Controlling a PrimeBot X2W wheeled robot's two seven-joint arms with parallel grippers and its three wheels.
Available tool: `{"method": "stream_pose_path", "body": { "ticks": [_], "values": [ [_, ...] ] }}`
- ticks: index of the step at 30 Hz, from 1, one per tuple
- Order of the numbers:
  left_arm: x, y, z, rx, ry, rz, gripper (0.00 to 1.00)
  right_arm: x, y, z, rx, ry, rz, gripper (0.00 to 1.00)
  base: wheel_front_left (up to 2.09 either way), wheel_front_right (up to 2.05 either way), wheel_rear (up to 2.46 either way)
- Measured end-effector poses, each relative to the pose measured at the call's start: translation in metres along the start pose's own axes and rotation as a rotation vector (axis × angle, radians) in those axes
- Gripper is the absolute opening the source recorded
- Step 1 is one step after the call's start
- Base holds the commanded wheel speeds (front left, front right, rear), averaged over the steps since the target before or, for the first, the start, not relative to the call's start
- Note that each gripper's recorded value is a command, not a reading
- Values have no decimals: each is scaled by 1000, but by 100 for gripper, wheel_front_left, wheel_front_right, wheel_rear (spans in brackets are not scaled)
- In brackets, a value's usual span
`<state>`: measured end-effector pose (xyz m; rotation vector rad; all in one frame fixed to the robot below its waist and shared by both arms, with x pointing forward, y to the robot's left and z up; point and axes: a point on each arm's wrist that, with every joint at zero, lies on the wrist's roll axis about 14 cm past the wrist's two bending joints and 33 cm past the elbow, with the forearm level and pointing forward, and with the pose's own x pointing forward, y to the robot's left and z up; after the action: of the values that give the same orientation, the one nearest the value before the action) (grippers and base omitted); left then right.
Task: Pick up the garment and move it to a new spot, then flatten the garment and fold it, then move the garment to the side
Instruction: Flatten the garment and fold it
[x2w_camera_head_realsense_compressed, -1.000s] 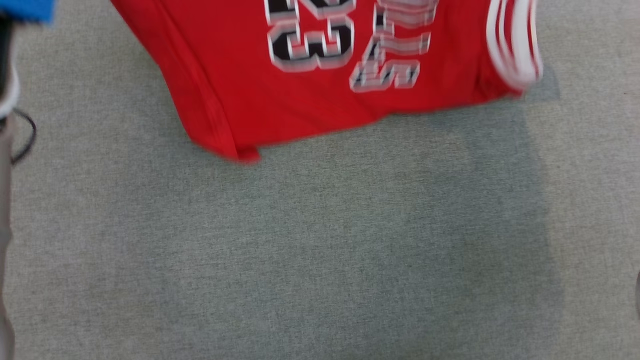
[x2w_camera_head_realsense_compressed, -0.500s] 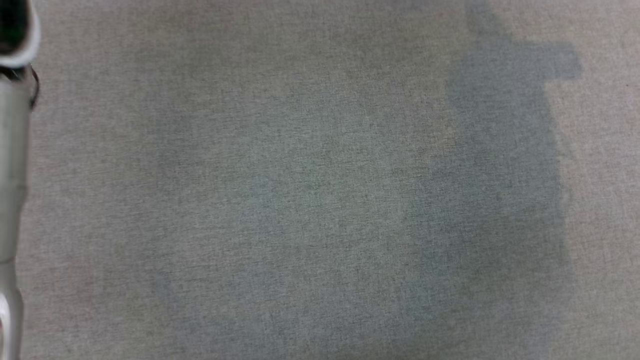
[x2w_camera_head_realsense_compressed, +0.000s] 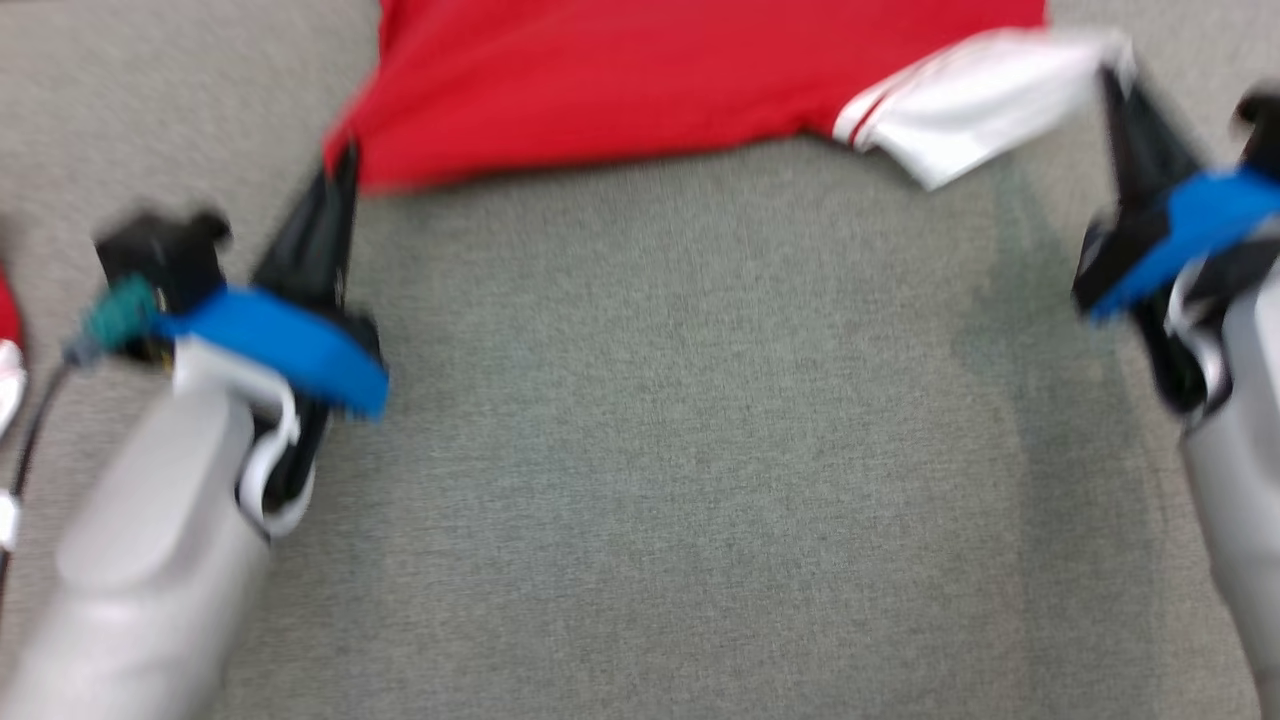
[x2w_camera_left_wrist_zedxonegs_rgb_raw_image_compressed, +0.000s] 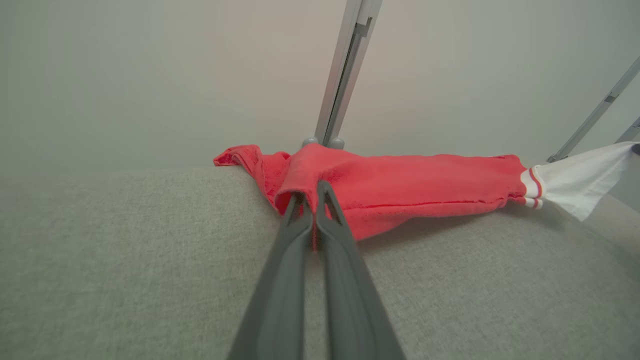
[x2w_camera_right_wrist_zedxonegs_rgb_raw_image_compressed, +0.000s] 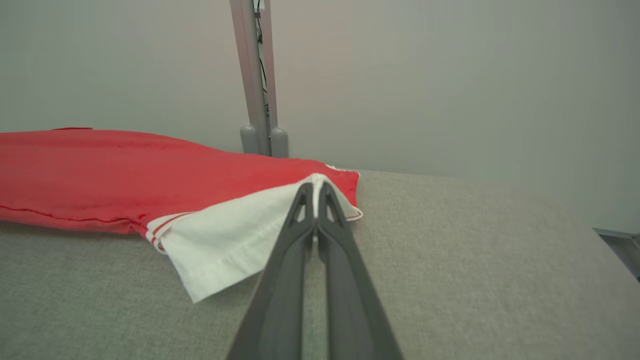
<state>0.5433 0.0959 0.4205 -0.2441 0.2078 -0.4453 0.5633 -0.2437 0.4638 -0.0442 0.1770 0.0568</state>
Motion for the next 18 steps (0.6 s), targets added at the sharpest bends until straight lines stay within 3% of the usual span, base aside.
{"method": "stream_pose_path", "body": {
  "ticks": [8, 18],
  "values": [
    [-85, -13, -46, -83, 117, 75, 0, -80, 0, -49, 102, 251, -27, 0, 0, 0, 0],
    [-133, -30, -38, -124, 59, 133, 0, -179, 28, -77, 223, 474, -43, 0, 0, 0, 0]
  ]
}}
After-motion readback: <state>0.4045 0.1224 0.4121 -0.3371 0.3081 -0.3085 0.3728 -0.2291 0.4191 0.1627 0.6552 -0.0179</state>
